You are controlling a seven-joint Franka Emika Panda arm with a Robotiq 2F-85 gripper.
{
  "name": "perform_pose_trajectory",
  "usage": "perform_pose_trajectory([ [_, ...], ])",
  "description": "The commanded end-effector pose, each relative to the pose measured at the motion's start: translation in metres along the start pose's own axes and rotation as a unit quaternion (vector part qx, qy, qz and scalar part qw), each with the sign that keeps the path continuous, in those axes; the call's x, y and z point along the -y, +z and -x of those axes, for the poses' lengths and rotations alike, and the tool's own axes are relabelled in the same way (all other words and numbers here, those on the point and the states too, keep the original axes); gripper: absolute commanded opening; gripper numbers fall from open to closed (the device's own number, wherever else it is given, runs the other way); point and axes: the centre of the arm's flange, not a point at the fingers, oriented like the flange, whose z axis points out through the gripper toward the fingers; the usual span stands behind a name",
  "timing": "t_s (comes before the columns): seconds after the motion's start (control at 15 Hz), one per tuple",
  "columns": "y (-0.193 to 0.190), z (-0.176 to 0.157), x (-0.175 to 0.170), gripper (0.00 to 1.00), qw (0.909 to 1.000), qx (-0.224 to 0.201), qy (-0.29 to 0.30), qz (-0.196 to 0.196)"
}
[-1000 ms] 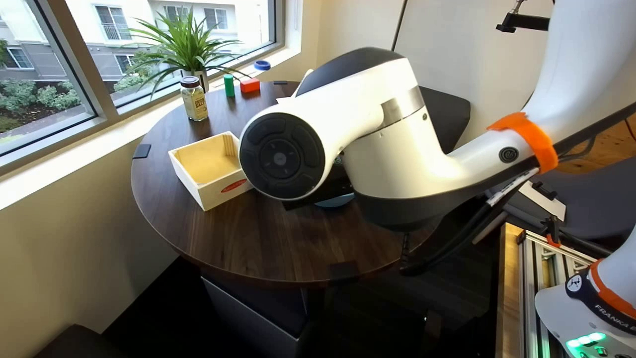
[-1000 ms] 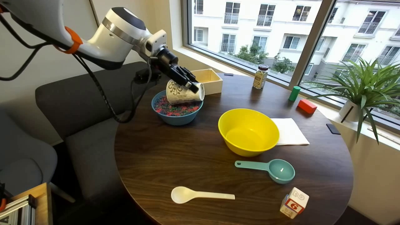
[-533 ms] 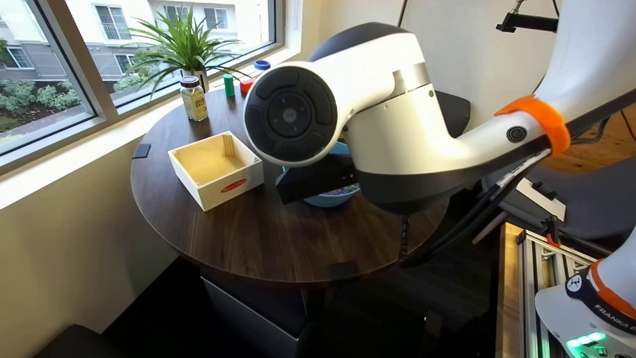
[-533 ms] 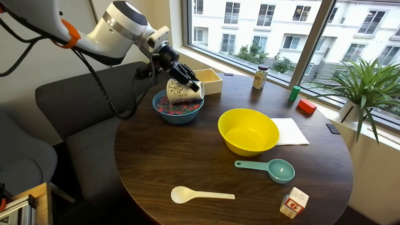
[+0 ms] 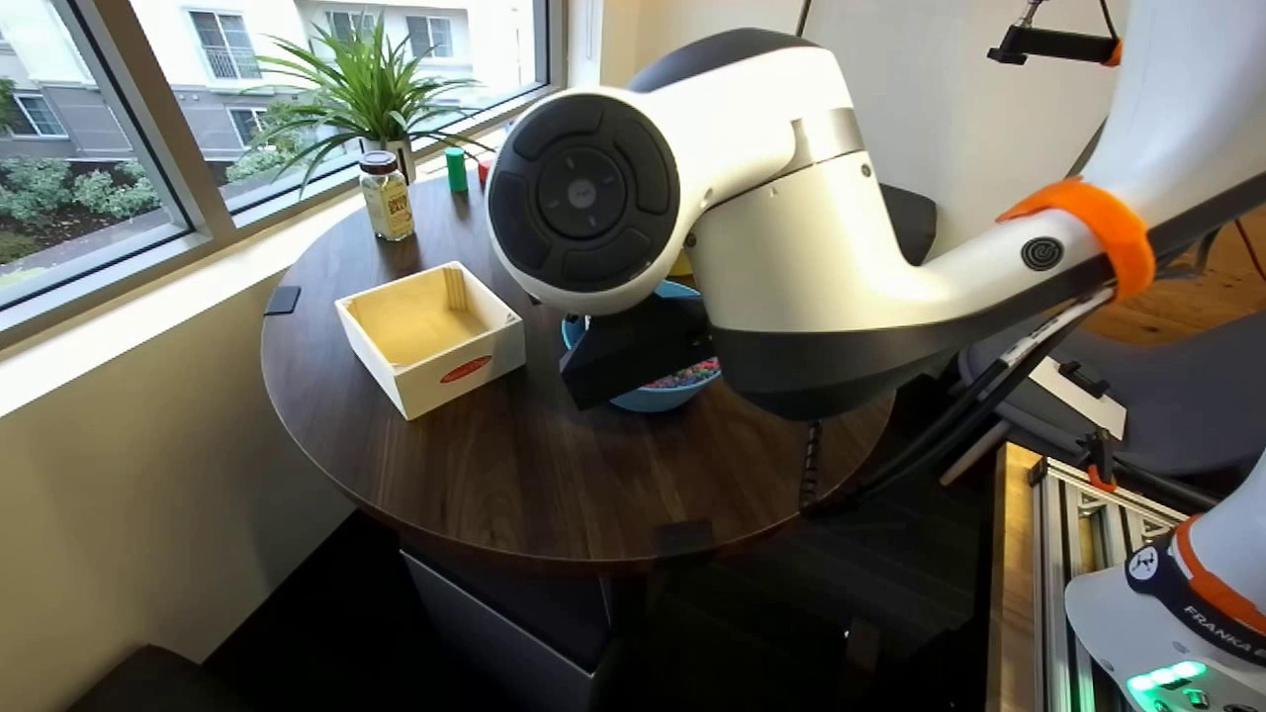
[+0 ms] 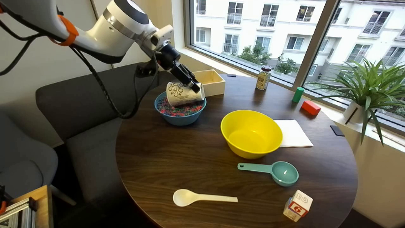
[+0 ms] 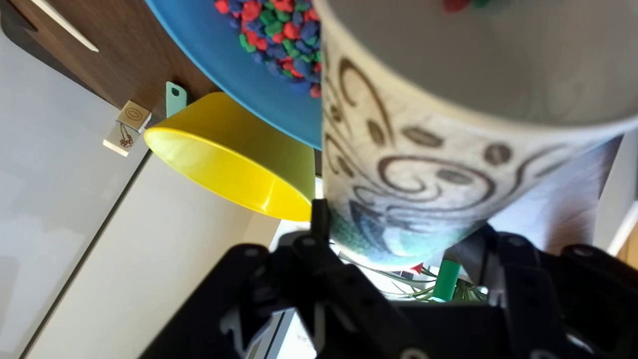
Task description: Use the coffee cup to transfer cereal from the blue bowl to the yellow bowl.
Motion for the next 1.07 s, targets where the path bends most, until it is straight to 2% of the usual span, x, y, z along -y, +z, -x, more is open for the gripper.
perform_pose_trajectory([
  [0.0, 0.009, 0.028, 0.01, 0.36, 0.9982, 0.051, -0.021, -0.022],
  [0.13, 0.011, 0.032, 0.011, 0.36, 0.9968, 0.069, -0.025, -0.031],
  [0.4, 0.01, 0.025, 0.006, 0.36, 0.9964, 0.074, -0.018, -0.035],
  [1.0, 0.005, 0.0, -0.016, 0.36, 0.9923, 0.096, 0.022, -0.075],
])
